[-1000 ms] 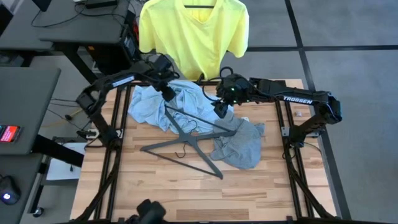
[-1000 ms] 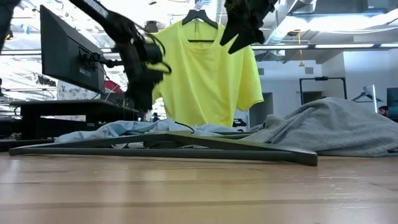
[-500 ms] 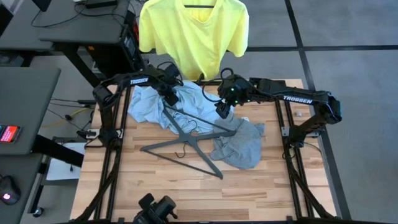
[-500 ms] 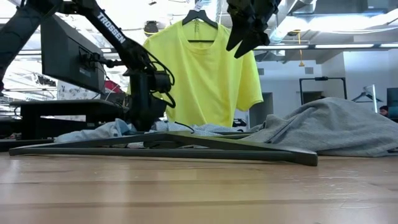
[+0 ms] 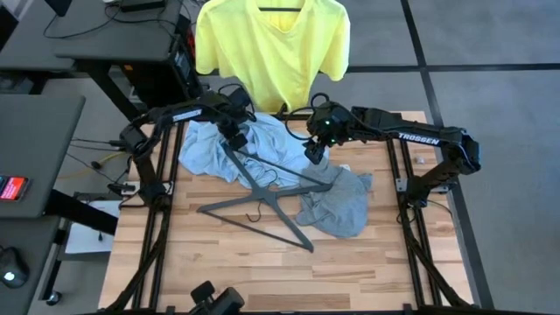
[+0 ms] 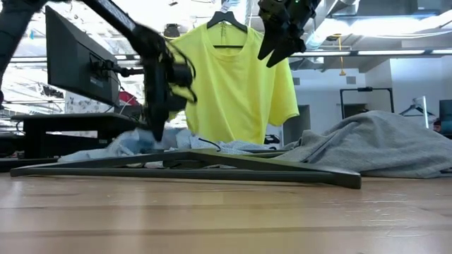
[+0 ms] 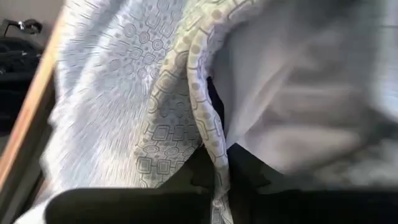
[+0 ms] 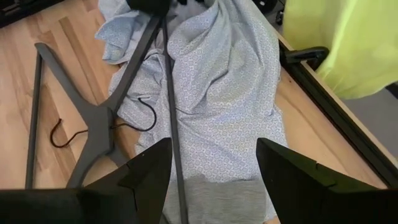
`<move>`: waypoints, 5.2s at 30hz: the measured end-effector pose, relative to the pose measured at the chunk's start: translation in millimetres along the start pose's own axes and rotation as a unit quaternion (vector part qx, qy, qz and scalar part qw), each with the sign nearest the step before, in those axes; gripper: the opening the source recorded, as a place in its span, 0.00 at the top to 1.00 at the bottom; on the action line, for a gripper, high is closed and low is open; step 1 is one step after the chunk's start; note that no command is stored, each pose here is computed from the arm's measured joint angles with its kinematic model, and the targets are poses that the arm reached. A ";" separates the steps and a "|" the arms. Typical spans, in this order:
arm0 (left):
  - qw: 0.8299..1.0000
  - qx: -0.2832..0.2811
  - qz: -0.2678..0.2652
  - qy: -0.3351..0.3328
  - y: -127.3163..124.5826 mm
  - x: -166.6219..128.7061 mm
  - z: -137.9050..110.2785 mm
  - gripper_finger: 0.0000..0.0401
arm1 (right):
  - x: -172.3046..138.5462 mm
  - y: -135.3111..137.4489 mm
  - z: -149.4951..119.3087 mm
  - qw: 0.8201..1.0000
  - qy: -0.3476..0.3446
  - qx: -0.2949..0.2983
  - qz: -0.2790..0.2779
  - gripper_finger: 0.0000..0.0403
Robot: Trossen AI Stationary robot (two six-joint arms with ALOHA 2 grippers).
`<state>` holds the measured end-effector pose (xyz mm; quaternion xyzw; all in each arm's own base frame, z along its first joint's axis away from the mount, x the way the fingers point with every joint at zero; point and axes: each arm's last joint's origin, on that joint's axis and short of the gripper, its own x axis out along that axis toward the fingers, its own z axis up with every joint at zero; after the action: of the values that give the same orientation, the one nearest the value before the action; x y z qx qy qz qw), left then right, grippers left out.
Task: Hang clothes
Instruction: Hang the blue polo shirt on the rack
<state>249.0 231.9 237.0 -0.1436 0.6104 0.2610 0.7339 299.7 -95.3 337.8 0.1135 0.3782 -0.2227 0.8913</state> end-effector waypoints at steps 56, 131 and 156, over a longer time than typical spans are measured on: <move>0.933 0.073 -0.220 -0.275 -72.6 -233.1 -36.6 1.00 | 139.3 64.4 56.1 0.963 -0.212 0.164 -0.020 0.57; 0.962 0.086 -0.003 -0.259 -52.3 -267.2 -52.5 1.00 | 125.1 133.4 -85.7 0.950 0.171 -0.255 0.061 0.47; 0.961 0.114 -0.010 -0.251 -61.7 -267.4 -55.2 1.00 | 172.1 100.8 -90.9 0.948 0.211 -0.236 0.023 0.68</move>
<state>206.5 96.3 478.1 0.0050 0.4308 0.2097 0.8778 397.5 -27.0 153.9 -0.0472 0.5963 -0.0780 0.7976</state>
